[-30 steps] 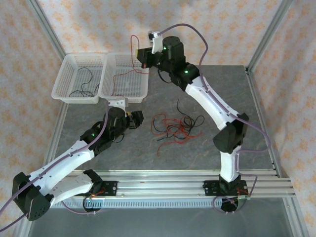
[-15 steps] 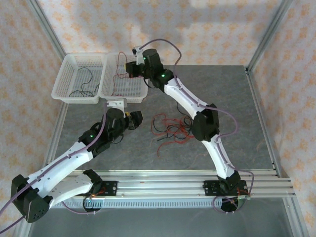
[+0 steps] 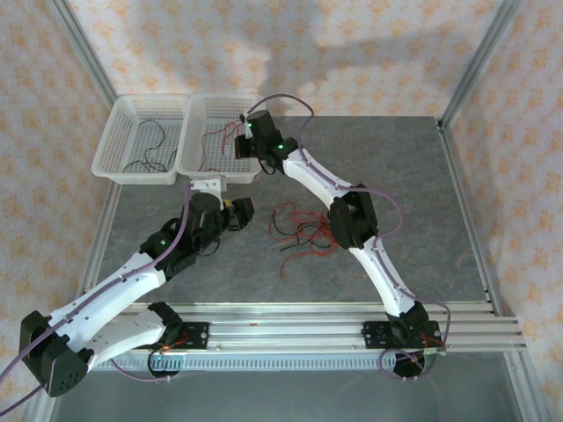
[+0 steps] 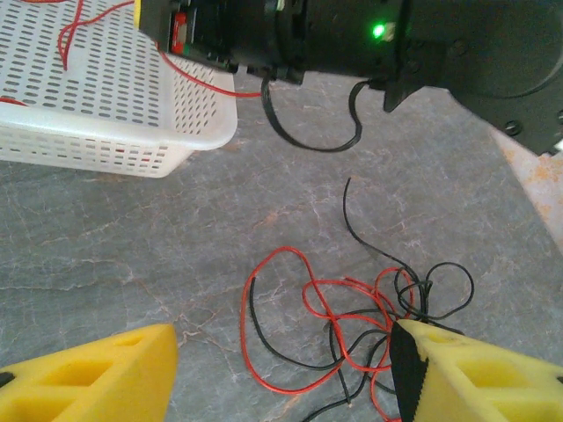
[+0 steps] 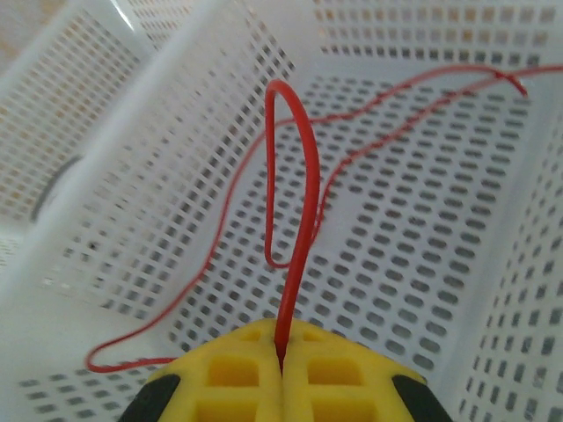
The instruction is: Untangle the cables
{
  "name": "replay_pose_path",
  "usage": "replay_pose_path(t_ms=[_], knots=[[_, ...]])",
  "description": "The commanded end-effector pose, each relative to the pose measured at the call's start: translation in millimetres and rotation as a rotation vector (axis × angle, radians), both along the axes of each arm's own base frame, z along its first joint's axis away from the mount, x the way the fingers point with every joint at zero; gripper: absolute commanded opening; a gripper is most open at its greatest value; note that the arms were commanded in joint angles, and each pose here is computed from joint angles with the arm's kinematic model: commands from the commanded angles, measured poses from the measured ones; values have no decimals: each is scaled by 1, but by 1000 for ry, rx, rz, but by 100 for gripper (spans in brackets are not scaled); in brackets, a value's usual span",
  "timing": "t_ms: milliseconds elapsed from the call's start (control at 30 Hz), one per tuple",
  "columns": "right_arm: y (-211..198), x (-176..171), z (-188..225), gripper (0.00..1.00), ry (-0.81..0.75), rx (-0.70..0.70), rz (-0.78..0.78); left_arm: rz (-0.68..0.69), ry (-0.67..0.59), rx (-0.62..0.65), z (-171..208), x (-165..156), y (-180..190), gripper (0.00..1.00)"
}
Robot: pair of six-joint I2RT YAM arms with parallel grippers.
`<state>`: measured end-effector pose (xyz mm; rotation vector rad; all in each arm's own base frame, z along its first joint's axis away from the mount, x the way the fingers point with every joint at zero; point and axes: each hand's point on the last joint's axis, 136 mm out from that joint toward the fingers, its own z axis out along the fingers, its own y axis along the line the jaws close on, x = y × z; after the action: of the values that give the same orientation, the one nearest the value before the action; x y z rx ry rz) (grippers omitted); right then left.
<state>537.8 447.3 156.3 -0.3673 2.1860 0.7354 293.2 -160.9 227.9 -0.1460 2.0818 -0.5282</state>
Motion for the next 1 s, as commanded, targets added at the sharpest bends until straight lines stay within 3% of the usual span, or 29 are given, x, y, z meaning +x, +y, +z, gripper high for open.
replay_pose_path(t_ms=[0,433,967], knots=[[1,2,16,0,-25,9,-35,7,0,-5,0,-1,0,66],[41,-10,66,0,41,336,3,10,1,-10,-1,-2,1,66],[45,5,44,0,16,359,-47,17,-3,-22,-2,-8,6,66]])
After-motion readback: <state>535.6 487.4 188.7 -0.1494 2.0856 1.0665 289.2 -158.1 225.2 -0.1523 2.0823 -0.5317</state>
